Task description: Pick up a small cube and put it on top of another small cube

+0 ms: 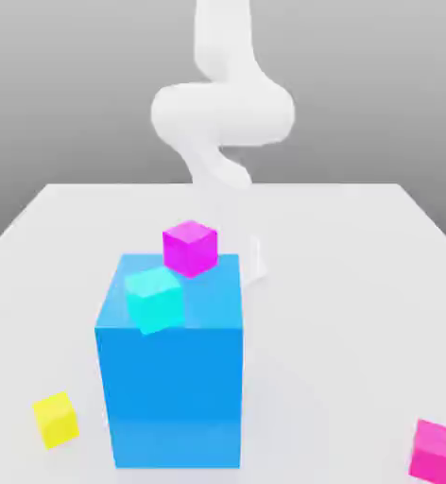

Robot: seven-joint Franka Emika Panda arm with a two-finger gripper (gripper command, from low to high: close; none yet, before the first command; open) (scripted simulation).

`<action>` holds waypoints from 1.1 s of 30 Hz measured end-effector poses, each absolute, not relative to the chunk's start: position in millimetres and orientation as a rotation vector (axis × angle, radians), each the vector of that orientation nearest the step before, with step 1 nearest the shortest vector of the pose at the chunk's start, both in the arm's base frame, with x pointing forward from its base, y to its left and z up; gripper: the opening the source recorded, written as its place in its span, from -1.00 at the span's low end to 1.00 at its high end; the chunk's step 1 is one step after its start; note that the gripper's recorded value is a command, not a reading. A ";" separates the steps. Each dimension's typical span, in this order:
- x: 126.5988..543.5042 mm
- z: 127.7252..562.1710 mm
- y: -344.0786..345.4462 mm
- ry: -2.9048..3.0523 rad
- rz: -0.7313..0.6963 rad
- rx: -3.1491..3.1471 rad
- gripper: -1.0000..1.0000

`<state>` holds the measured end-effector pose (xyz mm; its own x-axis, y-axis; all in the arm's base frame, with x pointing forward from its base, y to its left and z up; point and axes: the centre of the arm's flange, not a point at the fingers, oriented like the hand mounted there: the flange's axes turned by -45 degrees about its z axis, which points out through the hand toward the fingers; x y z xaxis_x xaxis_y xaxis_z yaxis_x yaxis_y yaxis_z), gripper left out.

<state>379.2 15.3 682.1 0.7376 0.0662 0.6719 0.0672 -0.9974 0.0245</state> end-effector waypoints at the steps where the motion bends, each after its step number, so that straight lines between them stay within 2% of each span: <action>1: 392.6 668.9 22.6 -0.171 -1.093 -2.941 0.00; 9: 470.8 555.6 88.9 -0.619 -0.794 -2.985 0.00; 16: 503.5 439.8 154.8 -1.011 -0.527 -2.939 0.00; 23: 499.3 314.2 220.5 -1.396 -0.255 -2.811 0.00; 28: 477.4 222.5 254.3 -1.639 -0.060 -2.683 0.00; 33: 468.2 144.7 264.0 -1.710 -0.002 -2.636 0.00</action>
<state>468.2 264.0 144.7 0.4078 0.9131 0.0010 0.9131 -0.4078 0.0007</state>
